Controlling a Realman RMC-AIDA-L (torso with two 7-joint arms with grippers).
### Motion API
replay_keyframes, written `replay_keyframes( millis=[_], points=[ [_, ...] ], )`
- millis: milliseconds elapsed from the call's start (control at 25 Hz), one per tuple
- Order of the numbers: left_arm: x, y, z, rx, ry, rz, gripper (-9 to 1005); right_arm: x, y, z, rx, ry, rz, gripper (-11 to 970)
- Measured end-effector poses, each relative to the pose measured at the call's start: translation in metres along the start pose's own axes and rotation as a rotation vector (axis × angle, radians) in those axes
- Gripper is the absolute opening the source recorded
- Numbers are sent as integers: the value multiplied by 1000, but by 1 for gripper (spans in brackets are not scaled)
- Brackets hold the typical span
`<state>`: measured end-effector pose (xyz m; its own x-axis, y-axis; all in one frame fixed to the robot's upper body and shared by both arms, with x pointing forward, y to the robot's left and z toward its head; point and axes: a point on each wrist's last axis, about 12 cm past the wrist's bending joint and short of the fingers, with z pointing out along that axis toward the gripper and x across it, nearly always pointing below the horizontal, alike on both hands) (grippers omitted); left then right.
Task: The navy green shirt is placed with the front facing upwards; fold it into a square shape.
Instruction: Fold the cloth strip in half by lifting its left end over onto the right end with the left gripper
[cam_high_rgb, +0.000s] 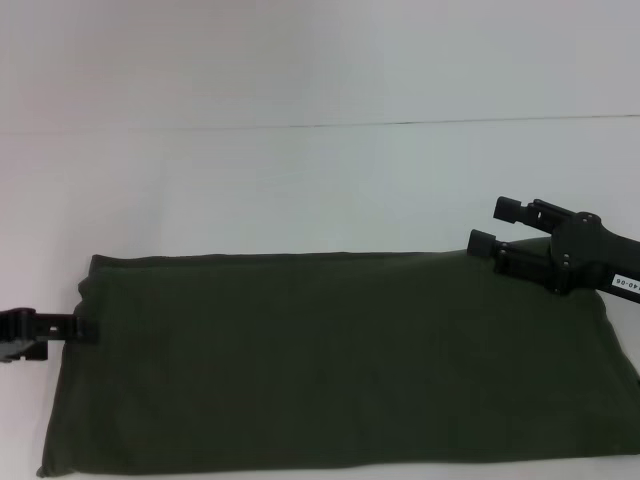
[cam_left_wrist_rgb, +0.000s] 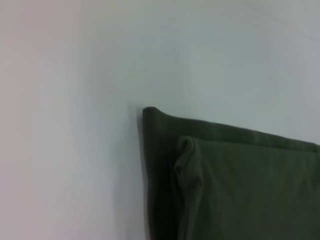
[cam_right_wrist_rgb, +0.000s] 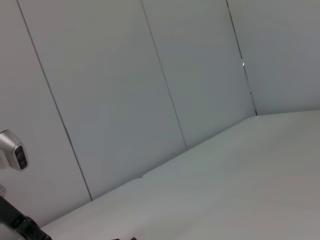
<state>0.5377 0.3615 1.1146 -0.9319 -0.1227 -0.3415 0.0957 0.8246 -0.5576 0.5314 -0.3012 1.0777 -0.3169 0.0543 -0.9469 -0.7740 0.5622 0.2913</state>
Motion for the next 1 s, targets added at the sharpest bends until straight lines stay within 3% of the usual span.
replay_keyframes(
  millis=[1000],
  points=[
    [3, 0, 18, -25, 46, 5, 933, 0, 0, 1, 1, -4, -4, 835]
  ],
)
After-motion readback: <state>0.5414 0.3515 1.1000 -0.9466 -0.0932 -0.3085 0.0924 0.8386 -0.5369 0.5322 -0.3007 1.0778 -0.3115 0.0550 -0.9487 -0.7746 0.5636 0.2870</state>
